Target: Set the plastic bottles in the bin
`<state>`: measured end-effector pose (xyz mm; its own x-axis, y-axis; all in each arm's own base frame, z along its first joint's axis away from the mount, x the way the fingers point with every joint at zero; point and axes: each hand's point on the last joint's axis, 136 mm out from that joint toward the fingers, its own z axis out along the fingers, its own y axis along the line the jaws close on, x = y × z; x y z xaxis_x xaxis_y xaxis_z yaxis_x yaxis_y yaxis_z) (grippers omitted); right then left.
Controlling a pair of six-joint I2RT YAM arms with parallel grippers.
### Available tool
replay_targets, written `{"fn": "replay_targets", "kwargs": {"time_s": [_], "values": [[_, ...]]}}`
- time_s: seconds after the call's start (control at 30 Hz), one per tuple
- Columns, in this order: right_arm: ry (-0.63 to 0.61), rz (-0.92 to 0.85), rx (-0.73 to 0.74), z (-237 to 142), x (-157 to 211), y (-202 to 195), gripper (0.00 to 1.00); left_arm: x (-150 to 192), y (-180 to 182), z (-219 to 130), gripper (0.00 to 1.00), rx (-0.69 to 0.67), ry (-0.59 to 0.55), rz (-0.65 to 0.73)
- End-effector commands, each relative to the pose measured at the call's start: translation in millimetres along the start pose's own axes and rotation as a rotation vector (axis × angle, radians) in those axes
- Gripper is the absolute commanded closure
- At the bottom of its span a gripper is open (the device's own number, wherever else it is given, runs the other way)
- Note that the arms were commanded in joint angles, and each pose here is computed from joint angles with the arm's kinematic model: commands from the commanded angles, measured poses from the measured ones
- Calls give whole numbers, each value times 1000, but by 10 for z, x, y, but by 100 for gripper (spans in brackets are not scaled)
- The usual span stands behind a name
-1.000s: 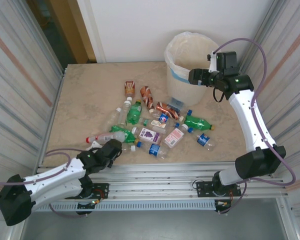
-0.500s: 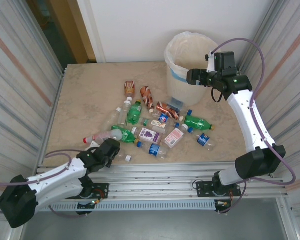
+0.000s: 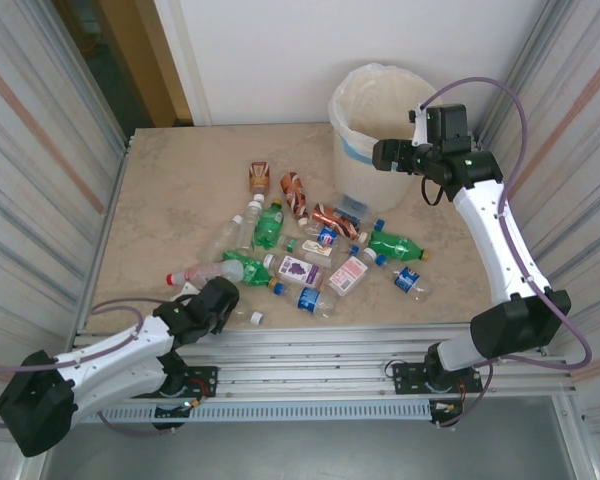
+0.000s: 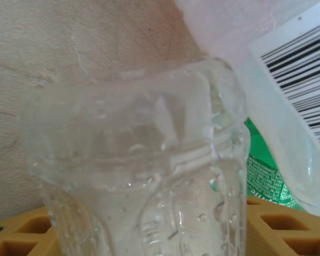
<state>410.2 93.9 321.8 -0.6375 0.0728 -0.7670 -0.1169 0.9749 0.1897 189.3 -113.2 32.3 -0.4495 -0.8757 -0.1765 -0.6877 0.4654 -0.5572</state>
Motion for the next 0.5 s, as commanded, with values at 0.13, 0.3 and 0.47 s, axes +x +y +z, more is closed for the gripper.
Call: {"fn": "replay_targets", "kwargs": {"time_s": [0.13,0.3,0.47], "values": [[-50,25,0,-184,-76,33,2,59,29,-77,46,14,60,52],[-50,30,-11,-200,-75,59,2,89,-52,-207,48,61,99,78],[-53,30,-18,-201,-80,80,2,56,-51,-294,48,87,98,72]]}}
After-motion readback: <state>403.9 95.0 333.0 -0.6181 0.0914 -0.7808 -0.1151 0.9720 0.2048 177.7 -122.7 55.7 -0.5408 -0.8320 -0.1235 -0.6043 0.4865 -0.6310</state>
